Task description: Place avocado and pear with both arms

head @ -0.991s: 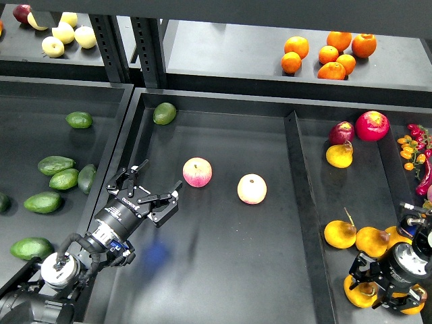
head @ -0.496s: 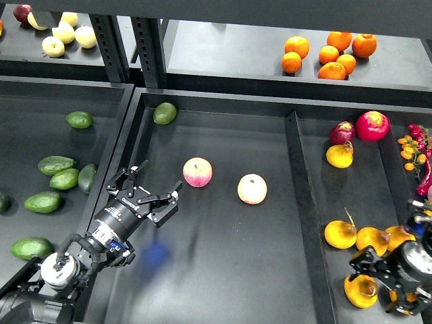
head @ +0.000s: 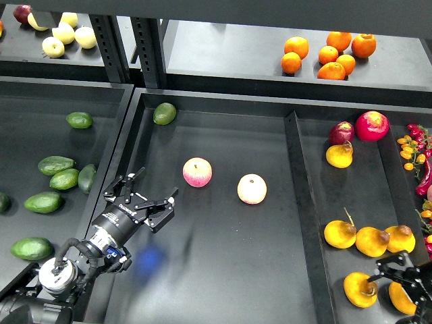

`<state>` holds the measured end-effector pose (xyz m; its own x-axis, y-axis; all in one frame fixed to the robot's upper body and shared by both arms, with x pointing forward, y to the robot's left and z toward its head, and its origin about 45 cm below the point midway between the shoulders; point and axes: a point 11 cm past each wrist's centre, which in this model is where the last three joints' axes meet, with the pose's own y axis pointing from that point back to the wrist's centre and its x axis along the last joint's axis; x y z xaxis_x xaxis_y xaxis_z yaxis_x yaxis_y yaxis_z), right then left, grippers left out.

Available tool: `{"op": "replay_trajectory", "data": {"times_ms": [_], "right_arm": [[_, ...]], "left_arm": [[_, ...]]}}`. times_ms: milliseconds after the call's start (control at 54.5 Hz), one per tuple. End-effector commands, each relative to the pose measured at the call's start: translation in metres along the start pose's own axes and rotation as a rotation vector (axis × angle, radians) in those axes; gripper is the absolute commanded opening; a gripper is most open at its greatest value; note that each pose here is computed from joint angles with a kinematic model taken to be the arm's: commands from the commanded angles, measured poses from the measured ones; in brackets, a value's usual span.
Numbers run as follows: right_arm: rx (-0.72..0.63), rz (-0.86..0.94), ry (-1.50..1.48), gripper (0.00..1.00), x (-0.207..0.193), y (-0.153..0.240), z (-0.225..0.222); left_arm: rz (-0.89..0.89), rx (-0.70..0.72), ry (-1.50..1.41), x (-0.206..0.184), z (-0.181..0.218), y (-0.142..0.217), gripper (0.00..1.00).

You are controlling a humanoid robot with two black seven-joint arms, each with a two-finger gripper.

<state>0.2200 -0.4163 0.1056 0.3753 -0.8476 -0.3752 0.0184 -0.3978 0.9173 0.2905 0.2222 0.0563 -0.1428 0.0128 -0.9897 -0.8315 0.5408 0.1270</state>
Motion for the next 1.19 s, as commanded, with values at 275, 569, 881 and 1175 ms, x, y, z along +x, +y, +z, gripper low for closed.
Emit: {"op": "replay_trajectory", "data": {"times_ms": [275, 569, 881, 1175], "right_arm": [[0.422, -0.201, -0.286, 0.99, -0.013, 0.015, -0.052], [0.634, -0.347, -0.454, 1.00, -0.018, 0.014, -0.065], [0.850, -0.539, -0.606, 1.00, -0.036, -0.012, -0.085], [1.074, -0.782, -0.778, 1.00, -0.067, -0.035, -0.115]], "left_arm": [[-0.021, -0.001, -0.010, -0.008, 0.003, -0.005, 0.99], [-0.062, 0.015, -0.022, -0.020, -0.003, -0.006, 0.99], [-0.110, 0.034, -0.047, -0.039, -0.003, -0.018, 0.99], [-0.179, 0.048, -0.075, -0.065, -0.003, -0.028, 0.99]]}}
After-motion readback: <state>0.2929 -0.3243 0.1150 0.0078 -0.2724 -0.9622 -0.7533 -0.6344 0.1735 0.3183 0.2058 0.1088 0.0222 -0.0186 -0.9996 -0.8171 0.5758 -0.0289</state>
